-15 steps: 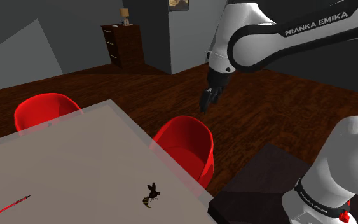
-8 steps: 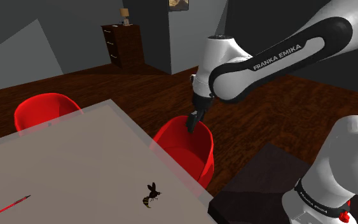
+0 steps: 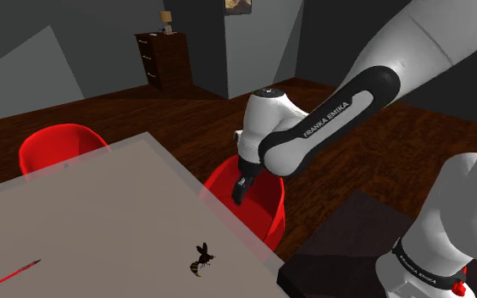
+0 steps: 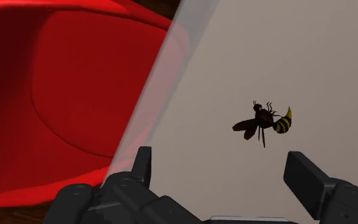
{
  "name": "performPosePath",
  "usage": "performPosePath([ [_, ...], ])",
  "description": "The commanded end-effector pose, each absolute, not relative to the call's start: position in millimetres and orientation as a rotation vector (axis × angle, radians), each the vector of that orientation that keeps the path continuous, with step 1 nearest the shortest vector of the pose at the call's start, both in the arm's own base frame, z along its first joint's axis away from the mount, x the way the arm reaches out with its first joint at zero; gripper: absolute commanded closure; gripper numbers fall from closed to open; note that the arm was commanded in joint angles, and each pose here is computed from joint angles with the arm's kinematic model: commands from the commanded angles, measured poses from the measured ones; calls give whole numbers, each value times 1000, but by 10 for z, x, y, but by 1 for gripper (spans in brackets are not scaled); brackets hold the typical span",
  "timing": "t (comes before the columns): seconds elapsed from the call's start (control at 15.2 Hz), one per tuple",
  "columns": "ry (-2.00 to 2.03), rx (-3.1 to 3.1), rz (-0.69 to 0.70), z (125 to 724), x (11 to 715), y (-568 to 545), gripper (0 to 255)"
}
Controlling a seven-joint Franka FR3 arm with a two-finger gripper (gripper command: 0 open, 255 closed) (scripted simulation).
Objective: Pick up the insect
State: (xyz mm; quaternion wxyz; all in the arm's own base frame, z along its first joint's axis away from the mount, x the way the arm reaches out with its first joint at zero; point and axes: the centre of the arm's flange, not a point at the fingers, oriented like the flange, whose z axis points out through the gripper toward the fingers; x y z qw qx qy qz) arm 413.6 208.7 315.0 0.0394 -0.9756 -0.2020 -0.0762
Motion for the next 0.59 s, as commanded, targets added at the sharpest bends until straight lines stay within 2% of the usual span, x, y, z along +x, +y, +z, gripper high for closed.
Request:
performPosePath([
  [0.0, -656, -2978, -232, 2935, 4195, 2244, 0],
  [0.53, -796, -2929, -221, 2093, 4275, 2850, 0],
])
